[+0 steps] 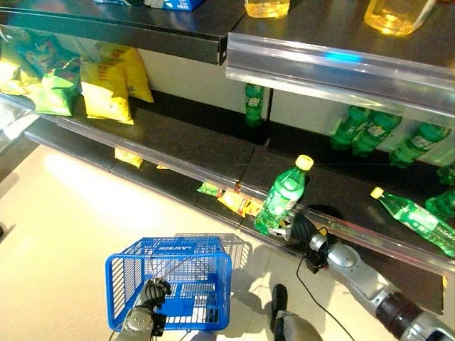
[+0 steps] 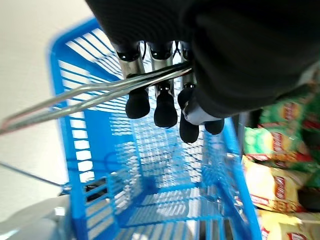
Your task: Pick up the snacks into the basket
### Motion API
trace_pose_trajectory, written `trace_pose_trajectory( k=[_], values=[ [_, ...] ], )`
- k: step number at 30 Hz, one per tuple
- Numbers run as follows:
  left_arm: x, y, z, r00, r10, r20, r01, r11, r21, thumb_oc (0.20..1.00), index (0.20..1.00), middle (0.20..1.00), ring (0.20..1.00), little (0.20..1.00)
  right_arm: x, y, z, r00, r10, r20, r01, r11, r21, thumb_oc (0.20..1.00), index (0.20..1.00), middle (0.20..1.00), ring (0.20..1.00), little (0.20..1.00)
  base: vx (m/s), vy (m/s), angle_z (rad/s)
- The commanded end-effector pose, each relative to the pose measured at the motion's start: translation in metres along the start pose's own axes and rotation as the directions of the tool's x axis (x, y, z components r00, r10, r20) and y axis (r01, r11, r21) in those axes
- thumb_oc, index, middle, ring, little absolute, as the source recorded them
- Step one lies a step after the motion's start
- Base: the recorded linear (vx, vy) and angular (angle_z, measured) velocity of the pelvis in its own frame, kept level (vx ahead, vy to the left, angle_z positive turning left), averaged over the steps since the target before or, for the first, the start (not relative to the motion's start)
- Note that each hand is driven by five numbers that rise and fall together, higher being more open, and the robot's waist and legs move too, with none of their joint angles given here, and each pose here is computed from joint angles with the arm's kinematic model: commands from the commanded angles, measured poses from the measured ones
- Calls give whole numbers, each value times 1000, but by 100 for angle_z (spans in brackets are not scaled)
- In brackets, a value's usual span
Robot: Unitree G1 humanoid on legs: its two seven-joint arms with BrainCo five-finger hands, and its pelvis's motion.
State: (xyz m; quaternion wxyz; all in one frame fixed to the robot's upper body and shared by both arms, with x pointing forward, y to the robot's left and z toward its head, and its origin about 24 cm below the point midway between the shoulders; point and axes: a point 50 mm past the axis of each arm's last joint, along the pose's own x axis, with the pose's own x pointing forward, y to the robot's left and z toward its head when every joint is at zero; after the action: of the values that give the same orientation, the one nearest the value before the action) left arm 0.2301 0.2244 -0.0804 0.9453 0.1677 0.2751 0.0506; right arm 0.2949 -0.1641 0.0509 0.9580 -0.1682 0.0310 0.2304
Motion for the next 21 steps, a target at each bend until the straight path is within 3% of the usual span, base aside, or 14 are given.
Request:
trace_pose_trajectory(
  k=[1, 5, 7, 15, 21],
  values=[
    [3, 25, 20, 992, 57, 112, -63, 997, 48, 200, 200, 200, 200, 200, 7, 23, 55, 955, 106, 277, -96, 994, -50, 200, 200, 200, 200, 200, 0, 8, -3],
    [11, 24, 69, 962, 43, 269, -63, 996, 67, 200, 200, 200, 200, 200, 10, 26, 56, 955, 120, 270, -105, 992, -69, 200, 200, 200, 200, 200, 0, 0, 0],
    [11, 24, 69, 962, 43, 269, -63, 996, 67, 200, 200, 200, 200, 200, 10, 26, 56, 955, 119, 271, -104, 992, -69, 200, 200, 200, 200, 200, 0, 0, 0],
    [15, 16, 172, 847, 17, 532, -62, 996, 66, 200, 200, 200, 200, 200, 18, 39, 50, 961, 174, 216, -154, 982, -109, 200, 200, 200, 200, 200, 0, 0, 0],
    [10, 10, 215, 779, -4, 627, -58, 995, 78, 200, 200, 200, 200, 200, 29, 53, 42, 962, 222, 158, -196, 967, -166, 200, 200, 200, 200, 200, 0, 0, 0]
  ],
)
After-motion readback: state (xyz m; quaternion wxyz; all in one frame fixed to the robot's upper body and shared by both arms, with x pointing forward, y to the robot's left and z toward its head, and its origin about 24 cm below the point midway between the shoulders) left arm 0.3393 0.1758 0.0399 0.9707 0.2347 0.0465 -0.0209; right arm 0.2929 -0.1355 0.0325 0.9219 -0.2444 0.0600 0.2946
